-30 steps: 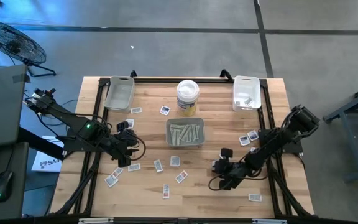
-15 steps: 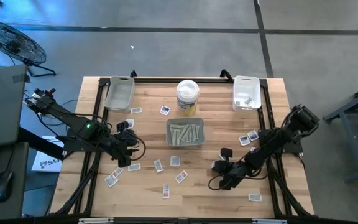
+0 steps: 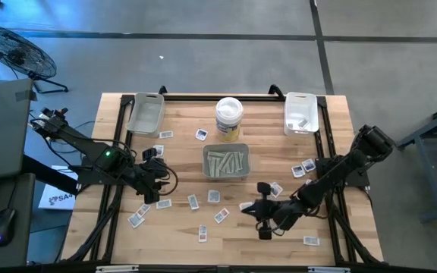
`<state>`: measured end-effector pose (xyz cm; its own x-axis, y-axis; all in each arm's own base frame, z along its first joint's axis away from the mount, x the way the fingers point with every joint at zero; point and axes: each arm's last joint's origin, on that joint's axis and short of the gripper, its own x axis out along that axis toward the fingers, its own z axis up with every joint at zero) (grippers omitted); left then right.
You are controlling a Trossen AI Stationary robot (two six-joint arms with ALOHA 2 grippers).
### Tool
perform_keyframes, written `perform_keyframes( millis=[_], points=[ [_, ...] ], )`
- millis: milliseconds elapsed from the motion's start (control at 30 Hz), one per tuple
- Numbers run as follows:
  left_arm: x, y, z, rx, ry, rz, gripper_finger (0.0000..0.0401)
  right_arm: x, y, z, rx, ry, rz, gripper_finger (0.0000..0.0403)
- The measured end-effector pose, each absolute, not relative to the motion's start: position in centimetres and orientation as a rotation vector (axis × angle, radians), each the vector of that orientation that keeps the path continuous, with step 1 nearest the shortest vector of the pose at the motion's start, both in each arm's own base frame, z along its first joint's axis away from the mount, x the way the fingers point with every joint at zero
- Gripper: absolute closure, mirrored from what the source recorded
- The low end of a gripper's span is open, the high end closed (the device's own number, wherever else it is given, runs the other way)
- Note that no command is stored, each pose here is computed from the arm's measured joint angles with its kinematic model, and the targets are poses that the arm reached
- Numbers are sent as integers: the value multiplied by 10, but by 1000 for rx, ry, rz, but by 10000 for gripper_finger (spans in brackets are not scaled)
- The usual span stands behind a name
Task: Pick & Place First Aid Supplies
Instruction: Put the alcohol pad into the top gray bin
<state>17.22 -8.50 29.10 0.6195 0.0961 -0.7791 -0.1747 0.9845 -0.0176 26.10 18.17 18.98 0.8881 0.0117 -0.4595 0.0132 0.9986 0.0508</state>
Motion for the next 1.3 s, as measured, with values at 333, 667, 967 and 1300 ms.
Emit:
perform_keyframes(
  millis=[333, 667, 967, 1300],
  points=[
    [172, -85, 291, -94, 890, 156, 235, 277, 188, 192, -24, 248, -54, 402],
    [169, -91, 291, -208, 997, -49, 235, 292, 183, 189, 27, 196, 28, 402],
    [166, -98, 290, -288, 1111, -264, 235, 317, 147, 199, -24, 112, 233, 403],
    [161, -97, 291, -193, 1127, -399, 235, 331, 116, 200, -100, 90, 385, 403]
  ],
)
